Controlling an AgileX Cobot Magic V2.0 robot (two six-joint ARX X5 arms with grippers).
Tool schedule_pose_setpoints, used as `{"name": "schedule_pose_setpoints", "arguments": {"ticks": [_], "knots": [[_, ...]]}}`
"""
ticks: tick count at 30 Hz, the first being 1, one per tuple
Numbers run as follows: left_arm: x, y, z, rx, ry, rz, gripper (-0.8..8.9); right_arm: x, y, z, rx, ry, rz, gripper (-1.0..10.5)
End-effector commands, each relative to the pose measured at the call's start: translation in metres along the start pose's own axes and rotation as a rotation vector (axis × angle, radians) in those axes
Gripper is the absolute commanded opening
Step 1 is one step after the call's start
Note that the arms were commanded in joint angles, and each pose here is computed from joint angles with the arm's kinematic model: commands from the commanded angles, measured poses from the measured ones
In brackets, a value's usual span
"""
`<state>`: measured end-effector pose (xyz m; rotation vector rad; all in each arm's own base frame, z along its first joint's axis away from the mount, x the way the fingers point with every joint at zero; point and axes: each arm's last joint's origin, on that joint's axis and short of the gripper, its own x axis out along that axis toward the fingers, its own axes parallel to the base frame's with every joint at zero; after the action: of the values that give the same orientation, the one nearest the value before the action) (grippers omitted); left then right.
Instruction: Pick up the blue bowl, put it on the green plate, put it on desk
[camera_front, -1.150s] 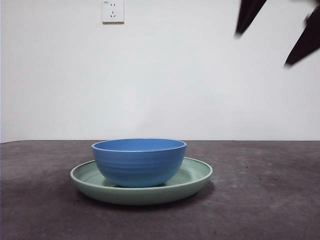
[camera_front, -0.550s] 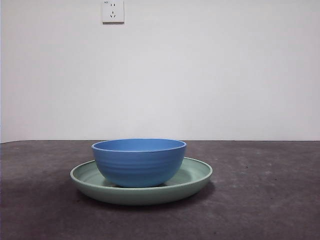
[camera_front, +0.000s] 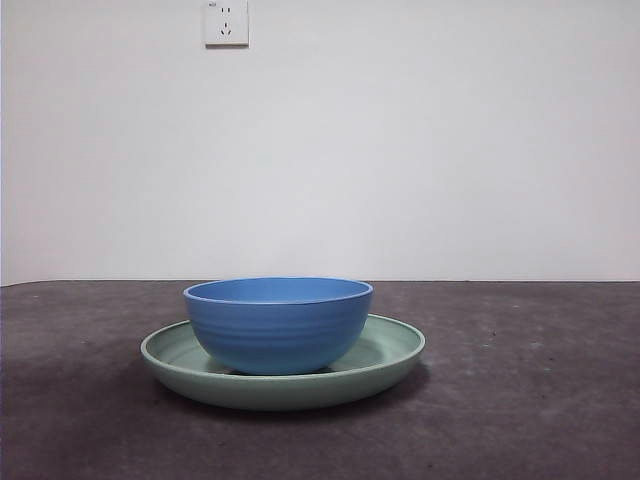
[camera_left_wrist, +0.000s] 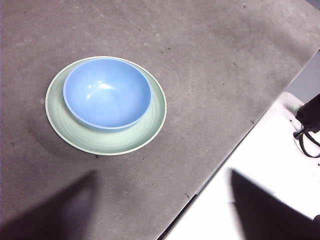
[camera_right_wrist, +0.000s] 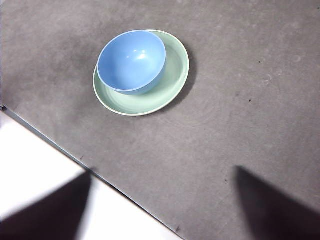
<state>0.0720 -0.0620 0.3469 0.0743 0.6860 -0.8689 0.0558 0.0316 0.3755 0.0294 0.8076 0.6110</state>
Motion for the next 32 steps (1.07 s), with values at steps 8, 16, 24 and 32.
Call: {"name": "schedule_pose_setpoints", "arguments": {"ticks": [8, 16, 24, 32], "knots": [[-0.002, -0.001, 0.003, 0.003, -0.019, -0.010, 0.26, -0.002, 0.001, 0.004, -0.026, -0.023, 0.007, 0.3], [-0.002, -0.001, 0.003, 0.003, -0.019, -0.010, 0.26, -0.002, 0.001, 0.004, -0.026, -0.023, 0.005, 0.3], [-0.003, 0.008, 0.001, -0.055, -0.039, 0.069, 0.26, -0.002, 0.001, 0.004, -0.026, -0.023, 0.005, 0.3], [0.021, 0.050, -0.041, -0.077, -0.228, 0.345, 0.26, -0.002, 0.001, 0.004, -0.026, -0.023, 0.005, 0.3]]}}
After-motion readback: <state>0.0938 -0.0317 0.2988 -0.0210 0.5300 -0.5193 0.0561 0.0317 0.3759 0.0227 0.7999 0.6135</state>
